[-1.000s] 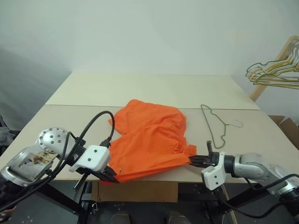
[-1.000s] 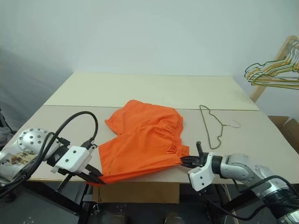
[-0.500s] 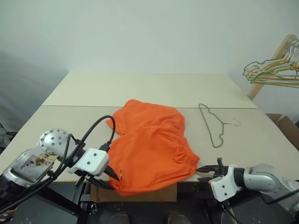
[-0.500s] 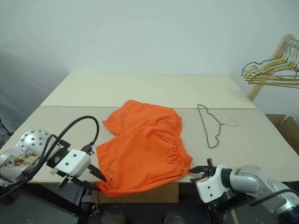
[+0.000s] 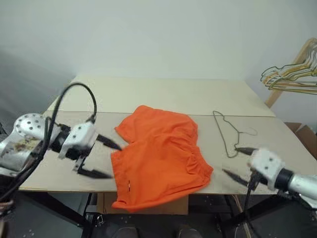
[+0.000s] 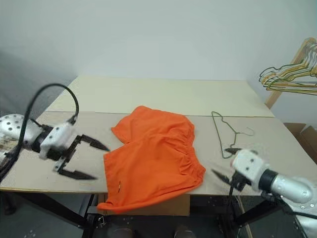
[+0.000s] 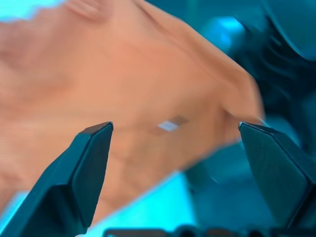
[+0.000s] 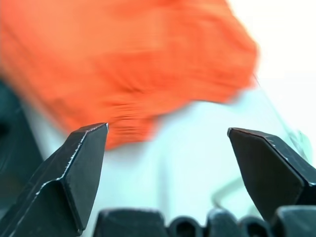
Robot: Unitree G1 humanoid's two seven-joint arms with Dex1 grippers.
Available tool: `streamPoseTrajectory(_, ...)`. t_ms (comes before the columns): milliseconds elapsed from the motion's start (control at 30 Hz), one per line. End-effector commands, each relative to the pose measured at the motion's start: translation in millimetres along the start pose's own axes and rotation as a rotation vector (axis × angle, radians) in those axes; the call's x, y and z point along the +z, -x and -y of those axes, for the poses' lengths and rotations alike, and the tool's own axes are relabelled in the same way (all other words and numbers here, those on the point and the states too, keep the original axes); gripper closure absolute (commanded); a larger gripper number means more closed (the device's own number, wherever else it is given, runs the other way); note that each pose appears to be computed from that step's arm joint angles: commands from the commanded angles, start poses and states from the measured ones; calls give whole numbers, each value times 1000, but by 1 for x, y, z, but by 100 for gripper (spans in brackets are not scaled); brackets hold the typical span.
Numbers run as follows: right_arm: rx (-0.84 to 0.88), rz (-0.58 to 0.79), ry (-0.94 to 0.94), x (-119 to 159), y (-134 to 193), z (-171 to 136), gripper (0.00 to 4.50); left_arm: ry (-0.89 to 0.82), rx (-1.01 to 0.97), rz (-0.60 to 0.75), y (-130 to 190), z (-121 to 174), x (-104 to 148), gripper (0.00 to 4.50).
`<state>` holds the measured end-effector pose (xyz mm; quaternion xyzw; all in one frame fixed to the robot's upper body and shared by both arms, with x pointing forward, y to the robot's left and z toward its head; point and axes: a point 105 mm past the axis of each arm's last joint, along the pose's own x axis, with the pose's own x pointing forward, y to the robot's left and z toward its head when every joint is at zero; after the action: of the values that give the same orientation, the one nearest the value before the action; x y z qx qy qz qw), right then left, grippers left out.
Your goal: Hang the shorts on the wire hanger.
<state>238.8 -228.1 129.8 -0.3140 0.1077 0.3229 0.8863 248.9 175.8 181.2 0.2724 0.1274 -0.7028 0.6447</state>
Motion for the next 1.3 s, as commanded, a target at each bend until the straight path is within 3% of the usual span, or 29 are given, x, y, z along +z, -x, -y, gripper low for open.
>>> streamPoseTrajectory(33,-236,-146,-161,-17,1,40,0,42,113,172,-8,-24,25,6)
streamPoseTrajectory(133,-346,-326,-314,-40,-10,57,0,87,174,279,-22,-40,39,6)
streamPoseTrajectory(333,-558,-502,-569,-67,-37,95,0,139,224,422,-41,-61,63,6)
streamPoseTrajectory(567,-528,-589,-647,-80,-72,102,0,119,225,450,-50,-64,70,6)
streamPoseTrajectory(833,-448,-672,-677,-94,-90,91,0,112,227,446,-52,-61,67,6)
streamPoseTrajectory(967,-430,-702,-712,-102,-94,87,85,111,229,446,-53,-61,67,0)
streamPoseTrajectory(1300,-400,-739,-746,-108,-96,77,433,106,232,438,-52,-60,65,0)
